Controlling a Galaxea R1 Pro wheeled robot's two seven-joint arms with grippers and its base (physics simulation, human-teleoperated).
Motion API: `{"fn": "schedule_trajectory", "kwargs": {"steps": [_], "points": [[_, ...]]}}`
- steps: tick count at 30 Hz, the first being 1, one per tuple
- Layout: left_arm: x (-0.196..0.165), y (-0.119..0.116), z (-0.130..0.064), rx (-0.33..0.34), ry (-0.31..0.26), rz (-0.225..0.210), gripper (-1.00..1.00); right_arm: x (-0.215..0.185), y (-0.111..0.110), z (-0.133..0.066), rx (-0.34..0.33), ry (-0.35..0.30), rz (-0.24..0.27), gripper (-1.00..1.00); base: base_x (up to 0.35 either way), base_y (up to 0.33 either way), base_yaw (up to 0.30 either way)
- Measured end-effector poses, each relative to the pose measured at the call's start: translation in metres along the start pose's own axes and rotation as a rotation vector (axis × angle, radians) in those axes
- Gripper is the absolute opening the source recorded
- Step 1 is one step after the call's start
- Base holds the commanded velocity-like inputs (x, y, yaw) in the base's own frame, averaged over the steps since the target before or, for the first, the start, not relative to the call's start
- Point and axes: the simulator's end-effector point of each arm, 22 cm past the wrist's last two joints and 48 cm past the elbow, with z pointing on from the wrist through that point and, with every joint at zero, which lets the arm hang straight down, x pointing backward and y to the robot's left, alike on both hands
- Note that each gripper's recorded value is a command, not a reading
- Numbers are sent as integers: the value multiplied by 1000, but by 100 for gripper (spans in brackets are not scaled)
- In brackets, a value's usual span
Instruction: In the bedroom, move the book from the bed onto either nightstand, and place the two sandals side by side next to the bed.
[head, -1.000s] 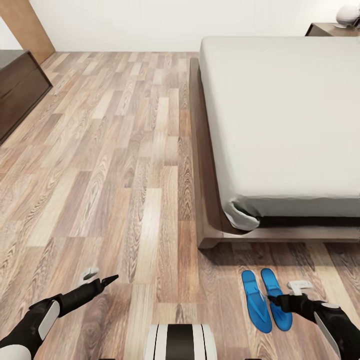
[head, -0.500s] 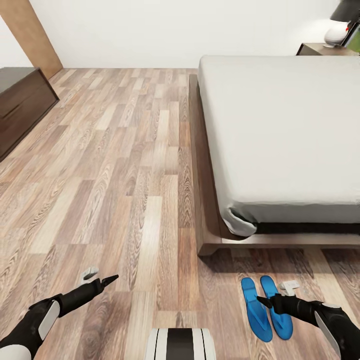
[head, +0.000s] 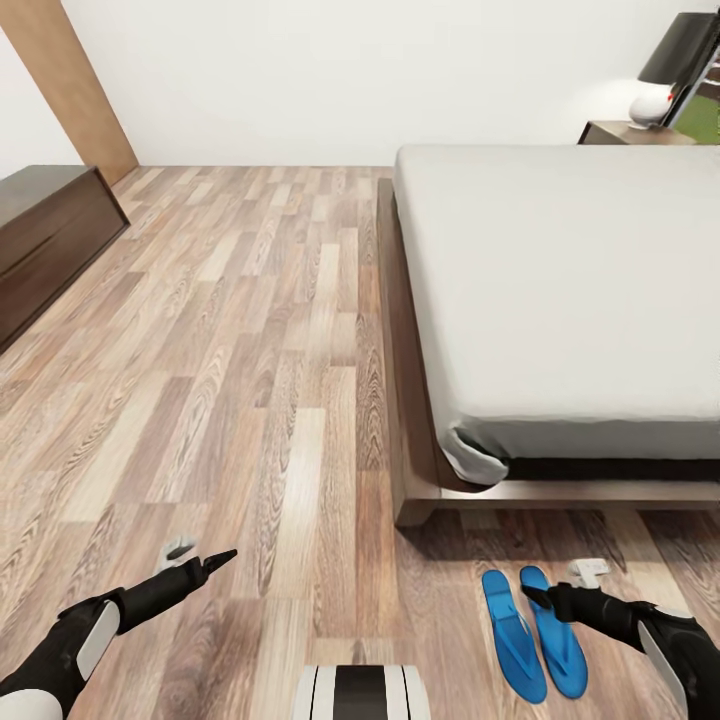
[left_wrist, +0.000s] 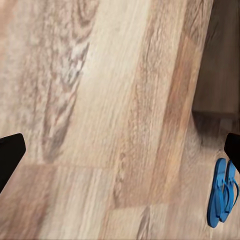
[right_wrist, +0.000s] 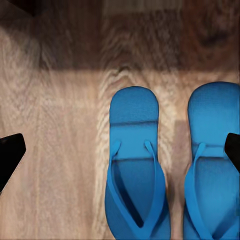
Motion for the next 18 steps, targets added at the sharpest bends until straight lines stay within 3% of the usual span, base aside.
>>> {"fn": "schedule_trajectory", "kwargs": {"steps": [13,17,18], "points": [[-9,-13,-10,16,-28,11,100,-18,6,-14,-6,-45,-6,100,0,0,0],[15,2,-10,-9,-29,4,100,-18,12,-17,-16,-51,-2,100,0,0,0],[43,17,-10,-41,-12,37,100,-15,13,-17,-18,-47,3,100,0,0,0]]}}
